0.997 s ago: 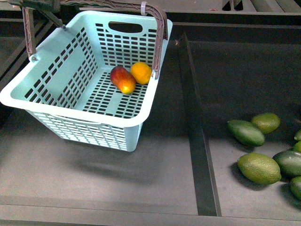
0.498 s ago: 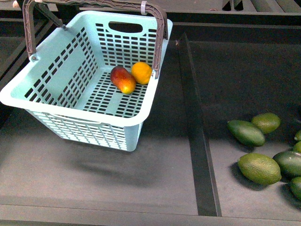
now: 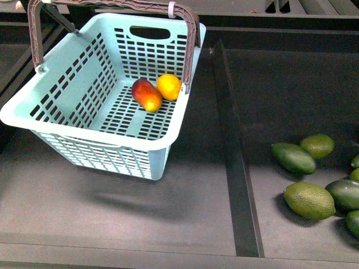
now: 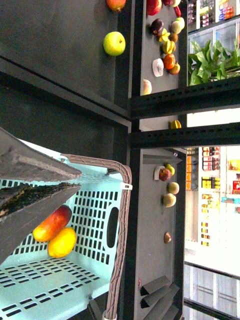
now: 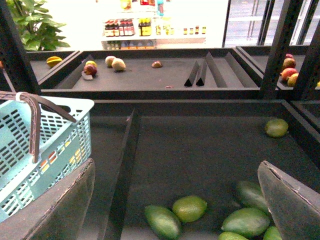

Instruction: Pick lemon and mango into basket

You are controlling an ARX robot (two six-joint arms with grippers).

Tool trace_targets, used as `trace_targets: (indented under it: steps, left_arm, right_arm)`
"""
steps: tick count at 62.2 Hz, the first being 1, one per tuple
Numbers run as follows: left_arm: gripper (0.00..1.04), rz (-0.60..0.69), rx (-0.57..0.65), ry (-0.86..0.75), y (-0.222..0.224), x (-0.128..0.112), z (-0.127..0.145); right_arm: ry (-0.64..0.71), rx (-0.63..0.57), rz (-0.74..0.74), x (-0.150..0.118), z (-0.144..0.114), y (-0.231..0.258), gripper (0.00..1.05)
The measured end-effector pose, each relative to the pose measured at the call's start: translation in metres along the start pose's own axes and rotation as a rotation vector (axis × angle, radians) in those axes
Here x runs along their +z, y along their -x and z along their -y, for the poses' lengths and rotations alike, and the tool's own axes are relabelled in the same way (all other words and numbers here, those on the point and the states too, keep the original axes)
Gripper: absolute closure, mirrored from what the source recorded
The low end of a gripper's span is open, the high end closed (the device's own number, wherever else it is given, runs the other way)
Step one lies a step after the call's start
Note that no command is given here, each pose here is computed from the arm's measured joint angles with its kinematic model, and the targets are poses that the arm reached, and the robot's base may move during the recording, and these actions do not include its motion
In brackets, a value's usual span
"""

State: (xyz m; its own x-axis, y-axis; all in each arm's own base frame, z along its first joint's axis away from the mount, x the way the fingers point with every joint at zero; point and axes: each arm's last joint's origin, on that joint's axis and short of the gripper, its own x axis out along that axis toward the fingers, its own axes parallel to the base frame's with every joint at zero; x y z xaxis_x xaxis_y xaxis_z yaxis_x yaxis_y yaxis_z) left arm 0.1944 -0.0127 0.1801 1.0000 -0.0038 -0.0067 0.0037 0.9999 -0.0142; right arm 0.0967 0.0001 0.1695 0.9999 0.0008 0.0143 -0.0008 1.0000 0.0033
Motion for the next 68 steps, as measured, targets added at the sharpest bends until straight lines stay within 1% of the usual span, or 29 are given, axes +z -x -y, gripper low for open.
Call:
trace_targets:
  steps: [3, 8, 12, 15, 19, 37, 68]
  left_arm:
    - [1.01, -0.002, -0.021, -0.001, 0.007, -0.002, -0.005]
    - [1.01, -0.005, 0.005, -0.001, 0.017, -0.005, -0.012]
    - [1.01, -0.002, 0.001, -0.002, 0.024, -0.006, -0.012]
    - [1.01, 0.012, -0.001, -0.003, 0.030, -0.012, -0.012]
    - [1.01, -0.012, 0.000, -0.003, 0.037, -0.018, -0.012]
    - [1.01, 0.009, 0.000, -0.003, 0.059, -0.012, -0.012]
    - [1.01, 0.022, 0.000, -0.003, 0.078, -0.009, -0.012]
  right_arm:
    - [0.000, 0.000, 0.000, 0.000, 0.000, 0.000, 0.09]
    - [0.000, 0.000, 0.000, 0.000, 0.000, 0.000, 0.09]
    - [0.000, 0.000, 0.000, 0.000, 0.000, 0.000, 0.09]
    - [0.000, 0.000, 0.000, 0.000, 0.000, 0.000, 0.09]
    - [0.000, 0.000, 0.000, 0.000, 0.000, 0.000, 0.09]
    - [0.000, 0.000, 0.000, 0.000, 0.000, 0.000, 0.09]
    - [0.000, 0.000, 0.000, 0.000, 0.000, 0.000, 0.09]
